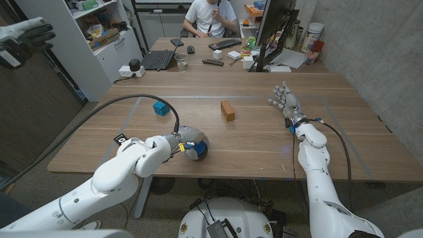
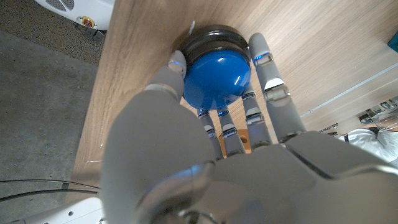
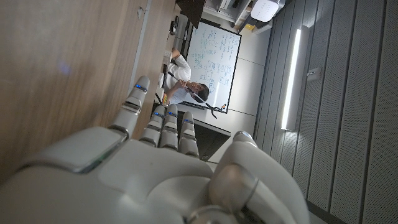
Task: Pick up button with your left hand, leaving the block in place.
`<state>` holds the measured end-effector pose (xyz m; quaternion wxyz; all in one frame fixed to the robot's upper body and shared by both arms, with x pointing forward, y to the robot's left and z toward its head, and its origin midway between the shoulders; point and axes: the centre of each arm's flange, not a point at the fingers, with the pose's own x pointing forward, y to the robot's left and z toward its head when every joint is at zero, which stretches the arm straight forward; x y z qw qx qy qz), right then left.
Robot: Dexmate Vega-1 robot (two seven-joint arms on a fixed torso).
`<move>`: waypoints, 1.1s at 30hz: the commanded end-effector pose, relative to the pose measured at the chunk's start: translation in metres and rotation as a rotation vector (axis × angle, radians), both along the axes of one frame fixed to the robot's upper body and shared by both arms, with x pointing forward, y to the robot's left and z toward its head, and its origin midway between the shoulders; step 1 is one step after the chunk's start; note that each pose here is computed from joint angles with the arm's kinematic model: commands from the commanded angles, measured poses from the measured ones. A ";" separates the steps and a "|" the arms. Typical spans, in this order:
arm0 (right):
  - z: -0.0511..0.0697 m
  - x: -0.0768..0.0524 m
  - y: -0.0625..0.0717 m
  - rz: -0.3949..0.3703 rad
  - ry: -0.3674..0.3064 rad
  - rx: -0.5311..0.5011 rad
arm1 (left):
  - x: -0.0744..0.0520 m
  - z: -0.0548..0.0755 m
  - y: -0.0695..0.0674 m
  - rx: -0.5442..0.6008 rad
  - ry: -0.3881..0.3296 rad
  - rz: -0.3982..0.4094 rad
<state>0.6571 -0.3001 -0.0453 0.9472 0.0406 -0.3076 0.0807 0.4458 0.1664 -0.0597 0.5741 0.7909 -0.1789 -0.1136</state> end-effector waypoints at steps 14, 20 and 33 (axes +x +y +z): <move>0.022 -0.013 0.005 -0.023 -0.028 -0.018 | -0.021 0.022 0.000 0.031 -0.028 0.015; 0.027 -0.016 0.006 -0.025 -0.031 -0.022 | -0.023 0.028 0.001 0.026 -0.032 0.012; 0.040 -0.028 0.006 -0.045 -0.048 -0.034 | -0.035 0.046 0.001 0.026 -0.058 -0.003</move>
